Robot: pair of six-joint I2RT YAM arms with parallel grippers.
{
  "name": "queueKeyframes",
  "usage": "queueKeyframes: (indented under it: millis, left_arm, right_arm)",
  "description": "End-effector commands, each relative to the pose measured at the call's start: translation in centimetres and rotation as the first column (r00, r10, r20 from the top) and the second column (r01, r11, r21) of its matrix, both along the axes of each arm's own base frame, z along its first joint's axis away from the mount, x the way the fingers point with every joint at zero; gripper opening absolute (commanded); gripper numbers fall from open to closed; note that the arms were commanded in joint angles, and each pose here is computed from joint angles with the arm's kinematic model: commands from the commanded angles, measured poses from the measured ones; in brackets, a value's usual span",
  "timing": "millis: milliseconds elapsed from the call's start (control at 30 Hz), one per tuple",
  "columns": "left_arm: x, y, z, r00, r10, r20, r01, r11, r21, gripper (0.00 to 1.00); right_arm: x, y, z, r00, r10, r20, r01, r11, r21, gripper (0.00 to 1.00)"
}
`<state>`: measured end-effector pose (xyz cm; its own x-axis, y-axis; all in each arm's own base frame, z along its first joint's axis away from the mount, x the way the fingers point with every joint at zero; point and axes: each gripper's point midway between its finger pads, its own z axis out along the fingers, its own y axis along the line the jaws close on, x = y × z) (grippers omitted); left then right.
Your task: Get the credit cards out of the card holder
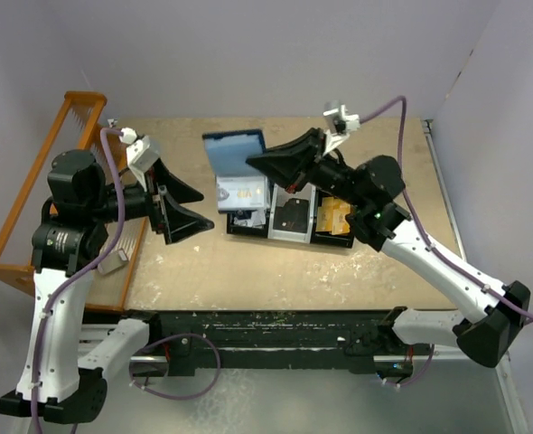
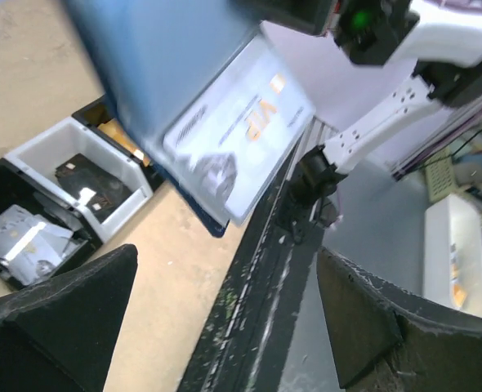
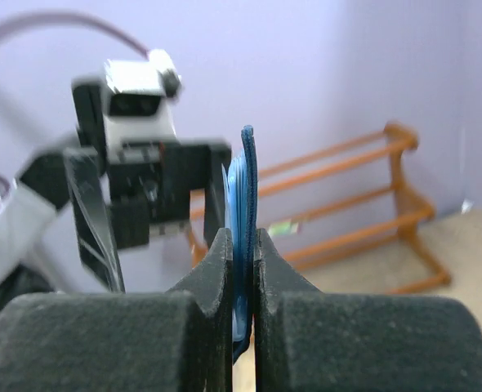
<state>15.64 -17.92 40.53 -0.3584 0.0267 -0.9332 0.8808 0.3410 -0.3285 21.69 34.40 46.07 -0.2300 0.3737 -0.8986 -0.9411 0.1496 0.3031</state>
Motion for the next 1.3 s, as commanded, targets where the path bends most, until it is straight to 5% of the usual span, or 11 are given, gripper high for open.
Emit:
queueKeyframes:
  millis: [0, 467, 733, 967, 1100, 1267]
  left_arm:
    - [2.0, -0.9, 2.7, 0.987, 0.006, -0.16, -0.034, 0.984, -0.173, 0.92]
    - [-0.4, -0.8, 8.2, 0.981, -0.11, -0.16, 0.056, 0.949, -0.309, 0.85]
    - [-2.0, -0.8, 6.9, 0.972, -0.18, -0.153, 0.127, 0.943, -0.307, 0.79]
    - [-1.5, -0.9, 7.0, 0.971, -0.172, -0.166, 0.113, 0.941, -0.319, 0.6]
    - [-1.7, -0.9, 6.7, 0.966, -0.19, -0.177, 0.126, 0.939, -0.319, 0.6]
    - [-1.9, -0.9, 6.6, 0.96, -0.195, -0.199, 0.123, 0.938, -0.324, 0.72]
  right_arm:
    - [0.5, -4.0, 8.7, 0.979, -0.194, 0.062, 0.151, 0.896, 0.418, 0.0]
    - [-1.9, -1.1, 10.7, 0.97, -0.213, 0.116, 0.117, 0.831, 0.544, 0.0]
    - [-2.0, -1.1, 10.4, 0.972, -0.212, 0.105, 0.121, 0.828, 0.547, 0.0]
    - [-2.8, -0.6, 9.8, 0.984, -0.148, 0.099, 0.072, 0.839, 0.539, 0.0]
    - [-3.2, -0.8, 9.4, 0.989, -0.122, 0.087, 0.055, 0.837, 0.545, 0.0]
    - [-3.4, -0.8, 8.9, 0.991, -0.107, 0.084, 0.044, 0.839, 0.542, 0.0]
